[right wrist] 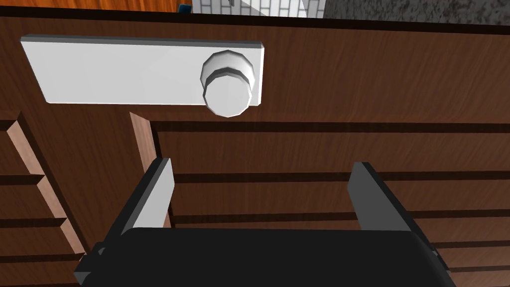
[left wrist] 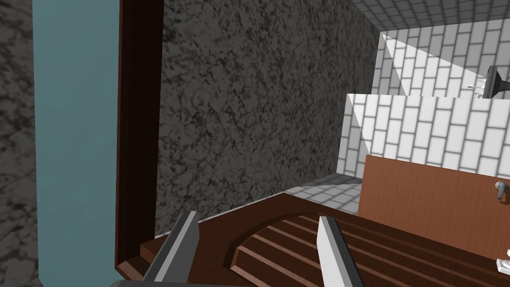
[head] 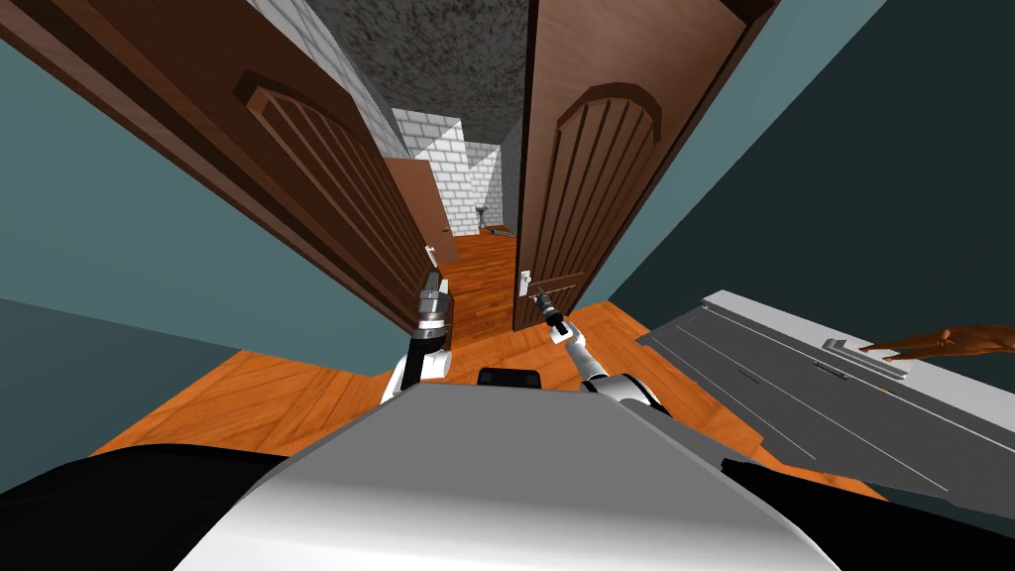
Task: Push the door open
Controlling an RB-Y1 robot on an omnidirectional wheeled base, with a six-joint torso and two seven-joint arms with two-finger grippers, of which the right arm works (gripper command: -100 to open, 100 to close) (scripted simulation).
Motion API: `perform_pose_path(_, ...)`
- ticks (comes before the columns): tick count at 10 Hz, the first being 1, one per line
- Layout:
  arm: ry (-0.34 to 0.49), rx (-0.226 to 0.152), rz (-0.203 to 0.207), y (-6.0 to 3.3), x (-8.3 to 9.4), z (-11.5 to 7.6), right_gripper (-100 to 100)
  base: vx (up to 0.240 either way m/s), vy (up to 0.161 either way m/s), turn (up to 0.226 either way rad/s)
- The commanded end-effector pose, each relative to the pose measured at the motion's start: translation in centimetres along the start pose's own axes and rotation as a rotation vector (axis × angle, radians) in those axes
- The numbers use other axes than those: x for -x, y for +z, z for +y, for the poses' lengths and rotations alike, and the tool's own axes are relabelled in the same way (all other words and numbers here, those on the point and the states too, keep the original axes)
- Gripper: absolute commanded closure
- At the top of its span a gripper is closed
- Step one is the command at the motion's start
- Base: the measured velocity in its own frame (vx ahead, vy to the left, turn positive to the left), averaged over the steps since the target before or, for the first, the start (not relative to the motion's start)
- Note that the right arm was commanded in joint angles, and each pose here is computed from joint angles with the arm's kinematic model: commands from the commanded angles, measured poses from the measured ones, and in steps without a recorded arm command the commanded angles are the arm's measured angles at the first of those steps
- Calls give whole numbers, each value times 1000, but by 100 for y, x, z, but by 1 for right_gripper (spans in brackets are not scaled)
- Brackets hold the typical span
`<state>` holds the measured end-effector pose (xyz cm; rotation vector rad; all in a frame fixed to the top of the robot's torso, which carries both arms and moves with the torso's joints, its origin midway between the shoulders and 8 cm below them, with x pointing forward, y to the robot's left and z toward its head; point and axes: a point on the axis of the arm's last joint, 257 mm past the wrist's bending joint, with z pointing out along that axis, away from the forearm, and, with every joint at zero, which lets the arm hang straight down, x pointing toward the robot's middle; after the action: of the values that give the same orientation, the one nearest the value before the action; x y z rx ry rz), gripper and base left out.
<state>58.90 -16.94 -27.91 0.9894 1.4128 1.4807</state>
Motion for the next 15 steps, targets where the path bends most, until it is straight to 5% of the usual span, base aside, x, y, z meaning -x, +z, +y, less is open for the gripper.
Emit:
perform_pose_path(1,3,-15,0,4,13,-61,-100,33,-36,14)
perform_pose_path(5,8,-52,6,44,65,-174,-100,34,-42,32)
perform_pose_path(15,9,-49,-18,56,92,-172,-100,157,45,27)
